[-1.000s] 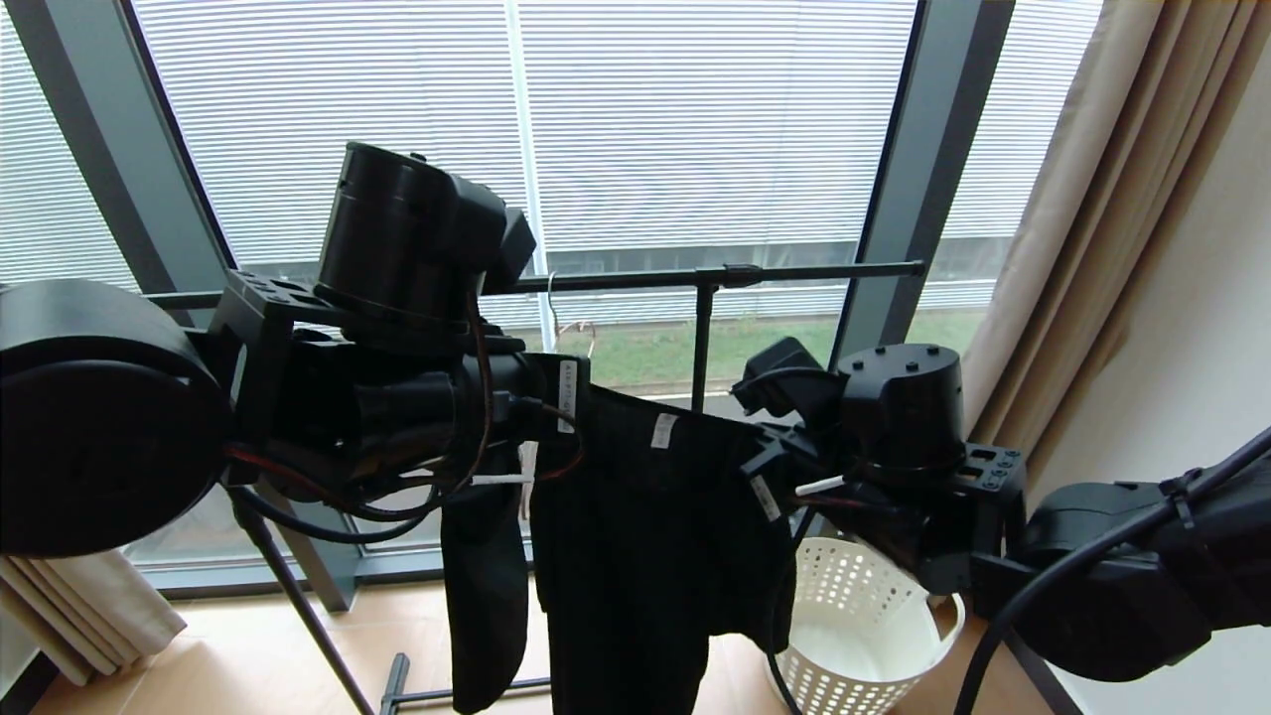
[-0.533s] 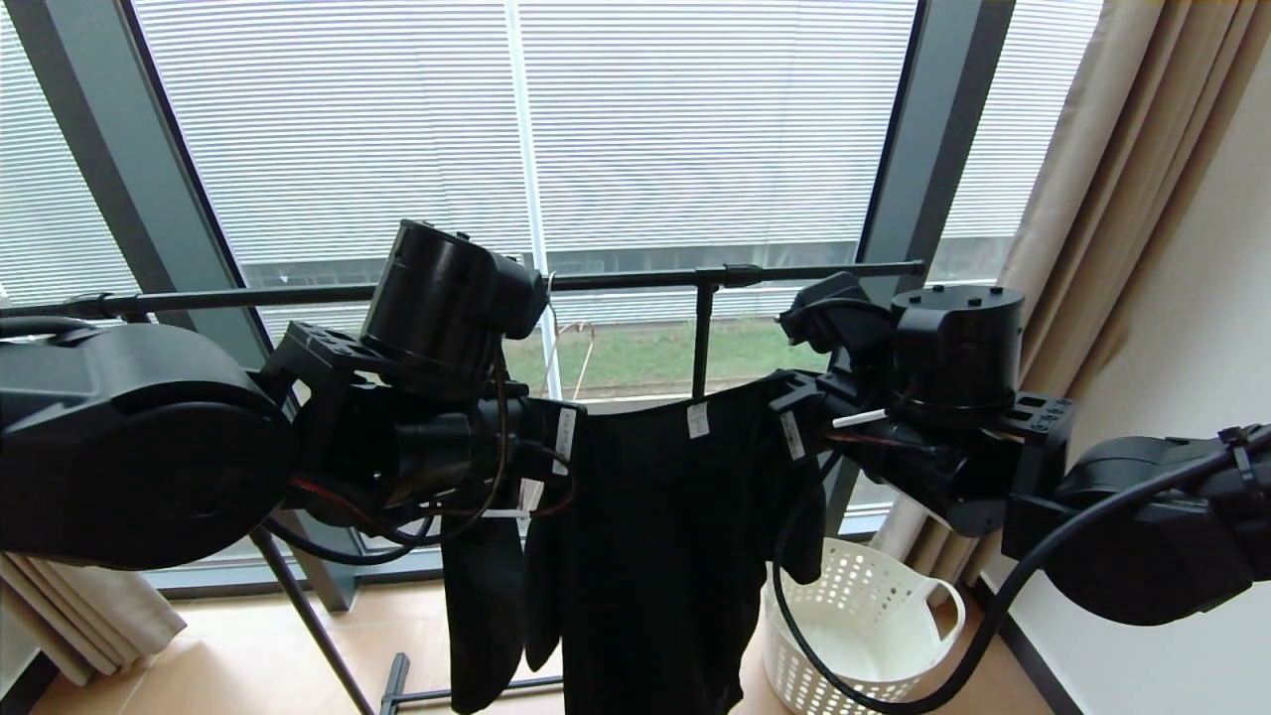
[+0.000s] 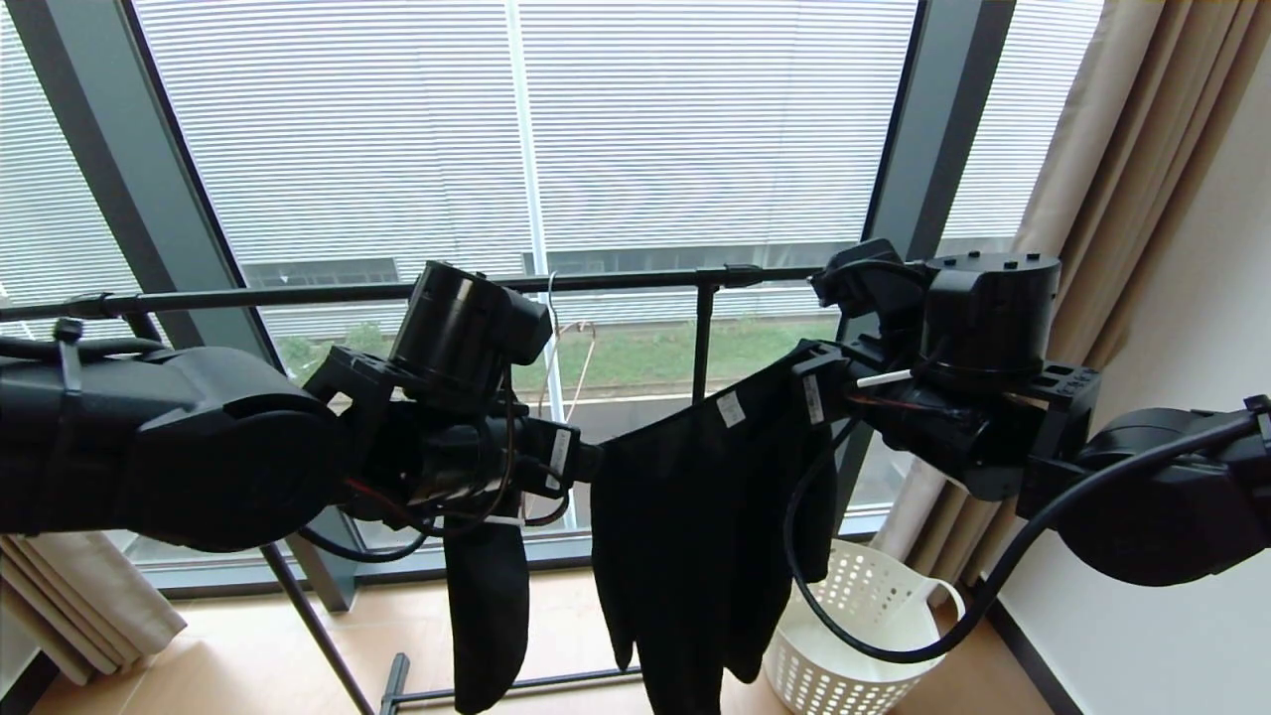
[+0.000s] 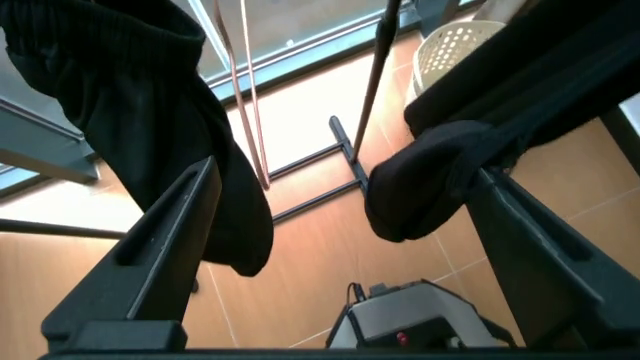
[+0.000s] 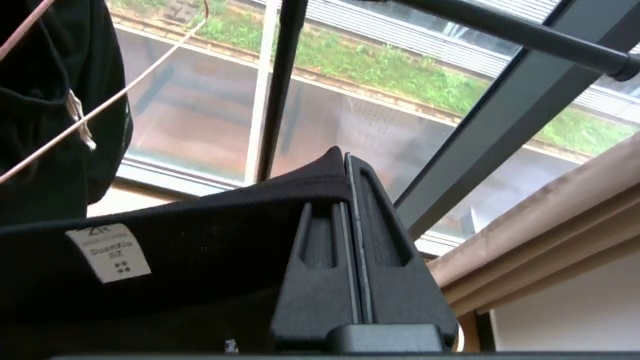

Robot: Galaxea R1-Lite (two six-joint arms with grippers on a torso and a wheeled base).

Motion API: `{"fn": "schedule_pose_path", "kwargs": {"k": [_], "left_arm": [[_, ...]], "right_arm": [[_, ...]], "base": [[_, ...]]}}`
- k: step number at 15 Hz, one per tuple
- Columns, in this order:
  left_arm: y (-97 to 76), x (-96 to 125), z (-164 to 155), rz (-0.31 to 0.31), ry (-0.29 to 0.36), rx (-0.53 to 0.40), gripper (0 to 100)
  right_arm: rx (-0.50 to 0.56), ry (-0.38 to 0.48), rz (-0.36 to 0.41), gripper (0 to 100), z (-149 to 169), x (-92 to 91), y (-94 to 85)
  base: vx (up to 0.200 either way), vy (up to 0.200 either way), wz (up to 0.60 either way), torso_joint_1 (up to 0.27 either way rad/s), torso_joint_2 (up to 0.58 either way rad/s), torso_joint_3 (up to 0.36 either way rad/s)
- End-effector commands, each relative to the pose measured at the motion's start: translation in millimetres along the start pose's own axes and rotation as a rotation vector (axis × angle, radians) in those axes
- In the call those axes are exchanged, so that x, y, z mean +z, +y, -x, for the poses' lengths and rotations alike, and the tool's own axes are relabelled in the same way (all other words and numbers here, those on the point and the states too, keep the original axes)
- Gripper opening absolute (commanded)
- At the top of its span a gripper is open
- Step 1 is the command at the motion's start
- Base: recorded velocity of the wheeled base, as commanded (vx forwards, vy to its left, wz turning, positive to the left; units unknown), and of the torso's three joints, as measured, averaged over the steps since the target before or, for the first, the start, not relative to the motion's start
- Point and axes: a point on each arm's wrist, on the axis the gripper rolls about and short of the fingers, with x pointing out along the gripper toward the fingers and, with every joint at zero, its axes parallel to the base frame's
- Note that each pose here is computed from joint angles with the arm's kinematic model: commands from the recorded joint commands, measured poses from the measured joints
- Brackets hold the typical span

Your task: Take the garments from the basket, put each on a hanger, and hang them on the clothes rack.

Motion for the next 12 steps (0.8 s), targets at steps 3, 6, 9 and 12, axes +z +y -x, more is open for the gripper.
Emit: {"fn": "schedule_pose_path", "kwargs": {"k": [3,6,9,12], "left_arm": [[9.6,3.8,-40.4,0.029,0.026,0.041,100],[16.0,5.4,-49.8,0.025,0.036,0.038,100],[18.7,8.1,-36.3,0.036,0.028,-0.080,100],[29.5,6.9,-16.9,0.057,0.027,-0.254,100]], "right_arm": [[-0.015,-0.011,-0.010,0,-2.5,3.5,-5.0],[-0.046,-0.023,-0.045,0,-10.7,9.1,-14.0],[-0.052,-0.007,-0.041,0,-18.8,4.5,-12.7],[-0.051,0.003,-0.037,0,-22.3,1.0,-11.0]], "base": [[0.000,0.000,0.00,0.000,0.00,0.000],[0.000,0.000,0.00,0.000,0.00,0.000],[0.000,0.000,0.00,0.000,0.00,0.000],[0.000,0.000,0.00,0.000,0.00,0.000]]}}
